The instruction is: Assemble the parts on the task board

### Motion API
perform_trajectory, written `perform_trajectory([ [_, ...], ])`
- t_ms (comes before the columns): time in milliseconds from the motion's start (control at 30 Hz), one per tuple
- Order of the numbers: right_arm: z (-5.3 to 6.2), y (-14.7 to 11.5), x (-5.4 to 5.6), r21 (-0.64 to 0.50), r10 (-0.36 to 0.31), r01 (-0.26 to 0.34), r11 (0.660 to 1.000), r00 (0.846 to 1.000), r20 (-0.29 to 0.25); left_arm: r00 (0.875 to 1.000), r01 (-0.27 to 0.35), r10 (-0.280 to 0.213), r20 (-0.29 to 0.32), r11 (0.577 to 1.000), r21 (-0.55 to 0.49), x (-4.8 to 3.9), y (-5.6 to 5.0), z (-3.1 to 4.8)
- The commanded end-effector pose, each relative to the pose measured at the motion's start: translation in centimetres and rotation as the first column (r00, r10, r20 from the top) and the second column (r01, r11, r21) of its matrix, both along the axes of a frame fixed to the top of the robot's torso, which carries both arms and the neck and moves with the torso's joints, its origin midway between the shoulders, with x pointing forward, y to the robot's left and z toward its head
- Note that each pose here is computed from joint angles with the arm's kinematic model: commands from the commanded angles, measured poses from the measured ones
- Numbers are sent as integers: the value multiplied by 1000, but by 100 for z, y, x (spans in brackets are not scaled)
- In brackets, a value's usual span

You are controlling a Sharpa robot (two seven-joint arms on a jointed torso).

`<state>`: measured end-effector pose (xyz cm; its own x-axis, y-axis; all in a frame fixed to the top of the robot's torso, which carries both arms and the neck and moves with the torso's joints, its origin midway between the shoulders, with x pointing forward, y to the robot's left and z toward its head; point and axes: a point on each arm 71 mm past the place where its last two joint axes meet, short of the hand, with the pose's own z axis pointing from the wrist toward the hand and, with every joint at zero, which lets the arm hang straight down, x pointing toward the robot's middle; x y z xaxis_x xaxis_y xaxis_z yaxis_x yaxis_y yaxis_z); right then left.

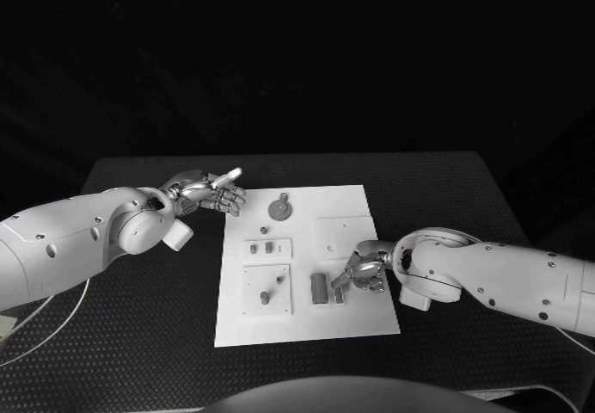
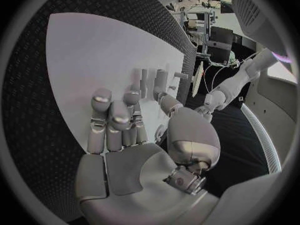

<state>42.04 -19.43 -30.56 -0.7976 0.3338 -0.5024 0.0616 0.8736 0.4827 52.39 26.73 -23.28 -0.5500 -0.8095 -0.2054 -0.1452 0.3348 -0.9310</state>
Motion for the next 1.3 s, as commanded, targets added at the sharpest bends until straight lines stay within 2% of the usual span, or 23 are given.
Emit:
perform_trajectory([
  [33, 16, -23, 1, 14, -2, 2, 1000, 1000, 24, 1000, 18, -18, 3, 1000, -8, -4, -29, 9],
  [167, 53, -63, -22, 21, -5, 4, 1000, 999, 47, 1000, 11, -11, 14, 1000, -11, -1, -24, 17],
  [267, 136, -72, -4, 31, -2, 0, 1000, 997, 77, 1000, 2, -1, 30, 1000, -14, 3, -18, 28],
  [400, 313, -78, 112, 59, -14, 5, 998, 989, 149, 998, -13, 15, 55, 1000, -24, 15, -24, 47],
  [467, 408, -99, 197, 94, -30, 12, 995, 981, 194, 998, -20, 22, 67, 999, -31, 22, -38, 55],
  [533, 508, -135, 320, 165, -75, 35, 986, 966, 247, 996, -33, 36, 82, 999, -40, 35, -46, 66],
  [567, 551, -158, 382, 214, -111, 54, 975, 958, 264, 995, -43, 47, 88, 998, -46, 41, -48, 71],
  [633, 638, -229, 547, 359, -202, 93, 929, 939, 280, 992, -71, 77, 102, 995, -63, 54, -41, 85],
  [700, 663, -282, 654, 424, -267, 129, 896, 920, 286, 989, -84, 91, 115, 994, -67, 60, -35, 96],
  [800, 700, -395, 883, 507, -352, 152, 849, 877, 328, 983, -116, 126, 131, 990, -82, 70, -14, 115],
  [867, 697, -452, 999, 554, -399, 173, 814, 860, 318, 981, -130, 141, 133, 987, -91, 79, -10, 119],
  [933, 694, -495, 1116, 615, -462, 215, 758, 843, 275, 979, -143, 155, 133, 985, -96, 100, -12, 120],
  [967, 692, -509, 1163, 637, -481, 226, 737, 837, 260, 978, -148, 161, 132, 984, -98, 112, -13, 118],
  [1100, 718, -522, 1335, 682, -512, 226, 695, 822, 249, 973, -175, 189, 132, 978, -109, 170, -14, 108],
  [1300, 722, -489, 1493, 728, -523, 218, 650, 824, 220, 970, -196, 211, 123, 973, -123, 249, -21, 99],
])
